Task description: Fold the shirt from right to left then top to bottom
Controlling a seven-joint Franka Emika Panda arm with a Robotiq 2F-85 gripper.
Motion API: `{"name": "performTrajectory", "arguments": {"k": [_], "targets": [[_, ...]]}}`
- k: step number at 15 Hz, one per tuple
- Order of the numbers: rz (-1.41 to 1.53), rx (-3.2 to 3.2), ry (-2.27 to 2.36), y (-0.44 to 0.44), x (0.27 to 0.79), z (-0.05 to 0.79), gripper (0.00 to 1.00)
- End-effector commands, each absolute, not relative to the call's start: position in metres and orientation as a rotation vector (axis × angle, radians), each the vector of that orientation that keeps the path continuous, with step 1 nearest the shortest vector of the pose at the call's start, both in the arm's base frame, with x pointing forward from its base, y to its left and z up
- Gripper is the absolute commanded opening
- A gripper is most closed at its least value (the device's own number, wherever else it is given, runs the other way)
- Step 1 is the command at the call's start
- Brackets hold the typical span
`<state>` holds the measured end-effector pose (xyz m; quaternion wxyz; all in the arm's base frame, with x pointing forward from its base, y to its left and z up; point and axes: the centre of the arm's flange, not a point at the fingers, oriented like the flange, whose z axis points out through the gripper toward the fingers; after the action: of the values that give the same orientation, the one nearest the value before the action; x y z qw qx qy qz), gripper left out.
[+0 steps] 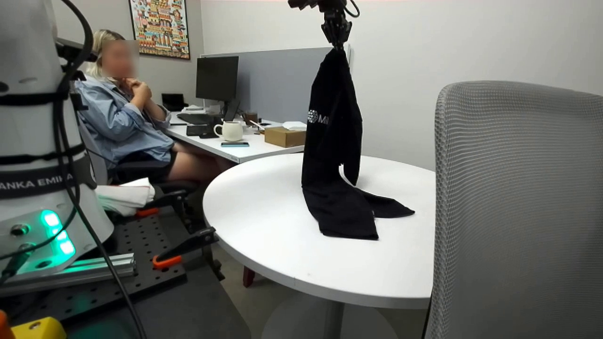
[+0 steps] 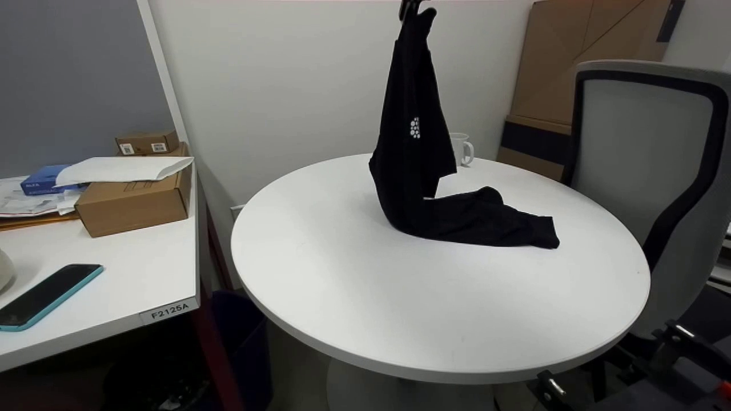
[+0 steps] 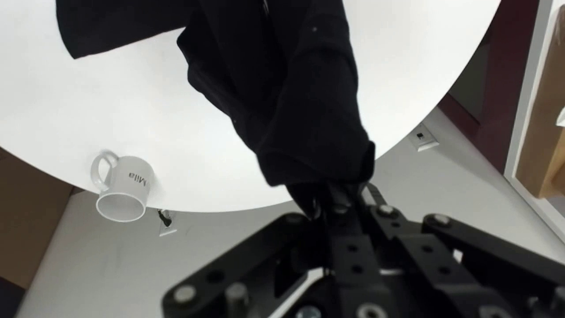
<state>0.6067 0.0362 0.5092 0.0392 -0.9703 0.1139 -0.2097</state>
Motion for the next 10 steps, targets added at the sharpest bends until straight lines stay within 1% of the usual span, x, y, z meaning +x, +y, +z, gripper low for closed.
{"name": "performTrajectory", "arguments": {"k": [1, 5, 10], "targets": [[-0.621, -2.985, 0.335, 0.047, 0.625, 0.474, 0.01], [-0.554, -3.027, 0.295, 0.027, 0.623, 0.444, 0.01], [-0.515, -3.073, 0.392, -0.06, 0.601, 0.425, 0.01]]}}
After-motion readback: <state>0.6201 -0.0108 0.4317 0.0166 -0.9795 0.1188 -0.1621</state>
